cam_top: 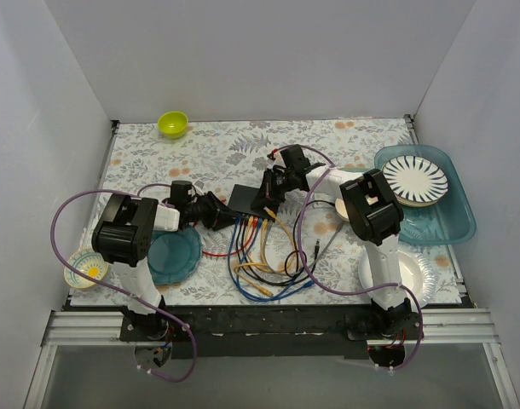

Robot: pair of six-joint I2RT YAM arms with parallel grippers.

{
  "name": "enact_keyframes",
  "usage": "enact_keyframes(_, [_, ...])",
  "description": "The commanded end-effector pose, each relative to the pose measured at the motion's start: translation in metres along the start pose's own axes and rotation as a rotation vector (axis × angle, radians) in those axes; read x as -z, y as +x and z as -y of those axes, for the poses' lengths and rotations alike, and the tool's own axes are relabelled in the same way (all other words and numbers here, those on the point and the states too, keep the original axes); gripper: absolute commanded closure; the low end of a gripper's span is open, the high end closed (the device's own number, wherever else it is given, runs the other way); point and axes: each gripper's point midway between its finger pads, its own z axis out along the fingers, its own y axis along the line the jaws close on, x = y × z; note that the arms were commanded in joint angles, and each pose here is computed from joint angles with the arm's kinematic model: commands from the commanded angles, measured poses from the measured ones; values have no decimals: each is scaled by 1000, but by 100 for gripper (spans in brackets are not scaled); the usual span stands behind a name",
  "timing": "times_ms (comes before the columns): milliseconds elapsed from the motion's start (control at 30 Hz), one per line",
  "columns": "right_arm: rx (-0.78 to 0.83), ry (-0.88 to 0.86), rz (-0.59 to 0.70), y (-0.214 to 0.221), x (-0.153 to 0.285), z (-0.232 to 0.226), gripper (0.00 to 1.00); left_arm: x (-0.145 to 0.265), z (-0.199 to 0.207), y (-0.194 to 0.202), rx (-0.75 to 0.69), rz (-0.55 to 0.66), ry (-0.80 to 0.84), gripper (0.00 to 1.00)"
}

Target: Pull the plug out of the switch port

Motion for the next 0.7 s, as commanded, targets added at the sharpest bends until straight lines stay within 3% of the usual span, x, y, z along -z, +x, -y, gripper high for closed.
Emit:
enact_keyframes(0, [-35,138,-44,16,-10,44,92,-6,-4,-5,-7,16,-23,68])
enact_keyframes(667, [-39,156,-55,24,-9,52,92,-12,2,-30,127,116,-88,76])
